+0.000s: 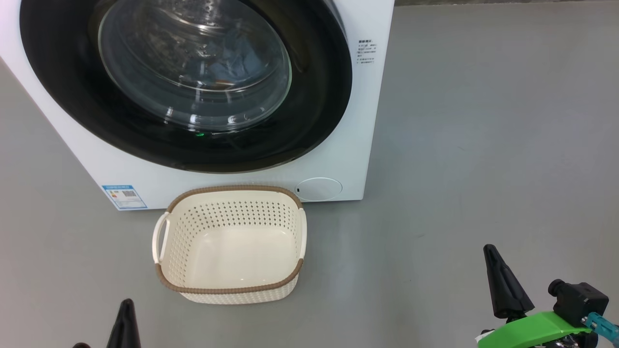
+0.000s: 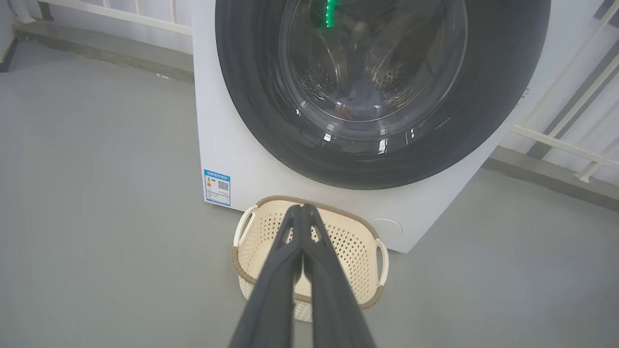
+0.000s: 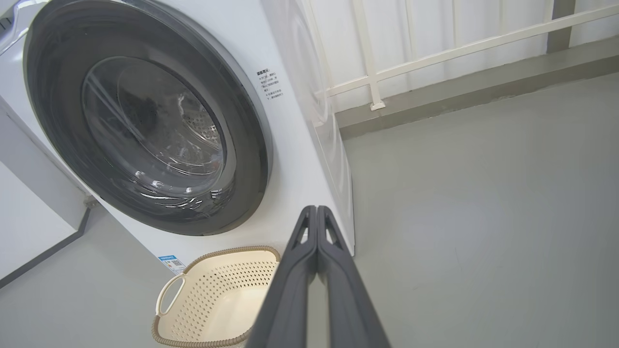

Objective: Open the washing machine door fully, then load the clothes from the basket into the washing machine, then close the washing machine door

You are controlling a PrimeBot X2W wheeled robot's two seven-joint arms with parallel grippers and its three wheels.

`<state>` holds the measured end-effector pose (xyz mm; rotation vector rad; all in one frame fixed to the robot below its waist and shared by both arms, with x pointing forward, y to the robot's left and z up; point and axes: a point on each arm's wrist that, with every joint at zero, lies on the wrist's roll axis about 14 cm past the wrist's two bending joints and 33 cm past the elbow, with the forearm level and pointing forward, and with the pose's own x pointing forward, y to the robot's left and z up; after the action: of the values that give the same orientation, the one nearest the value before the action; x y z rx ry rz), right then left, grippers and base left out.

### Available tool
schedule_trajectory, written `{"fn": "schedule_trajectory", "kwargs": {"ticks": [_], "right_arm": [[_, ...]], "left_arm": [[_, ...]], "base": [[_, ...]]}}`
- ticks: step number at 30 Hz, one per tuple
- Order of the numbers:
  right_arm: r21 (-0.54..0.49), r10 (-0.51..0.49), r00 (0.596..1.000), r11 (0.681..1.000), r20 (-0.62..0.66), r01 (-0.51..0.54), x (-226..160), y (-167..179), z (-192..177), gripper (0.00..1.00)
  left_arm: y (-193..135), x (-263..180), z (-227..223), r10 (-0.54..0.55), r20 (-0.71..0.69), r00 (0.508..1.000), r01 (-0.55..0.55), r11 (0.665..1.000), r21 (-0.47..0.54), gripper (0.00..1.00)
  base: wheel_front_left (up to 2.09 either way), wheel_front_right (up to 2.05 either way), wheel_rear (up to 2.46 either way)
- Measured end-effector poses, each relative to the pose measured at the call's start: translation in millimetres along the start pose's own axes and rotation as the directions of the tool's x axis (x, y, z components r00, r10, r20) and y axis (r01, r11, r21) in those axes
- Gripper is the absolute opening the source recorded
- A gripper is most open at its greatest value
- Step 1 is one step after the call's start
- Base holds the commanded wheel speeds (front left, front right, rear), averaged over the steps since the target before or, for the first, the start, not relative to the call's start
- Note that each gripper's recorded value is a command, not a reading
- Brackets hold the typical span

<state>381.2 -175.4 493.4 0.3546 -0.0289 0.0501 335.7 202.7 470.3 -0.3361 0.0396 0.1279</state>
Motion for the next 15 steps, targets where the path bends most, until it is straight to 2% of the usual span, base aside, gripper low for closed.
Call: {"fn": "schedule_trajectory", "kwargs": {"ticks": [15], "right_arm": [[0.167,-0.044,0.999,0.985,-0.016,0.046,-1.8,-8.2,-1.4,0.0]], "left_arm": [[1.3,2.7,-5.6,0.011,-0.038,0.999,-0.017,0.985,-0.169,0.0]], "base": [[0.0,0.0,0.0]]}}
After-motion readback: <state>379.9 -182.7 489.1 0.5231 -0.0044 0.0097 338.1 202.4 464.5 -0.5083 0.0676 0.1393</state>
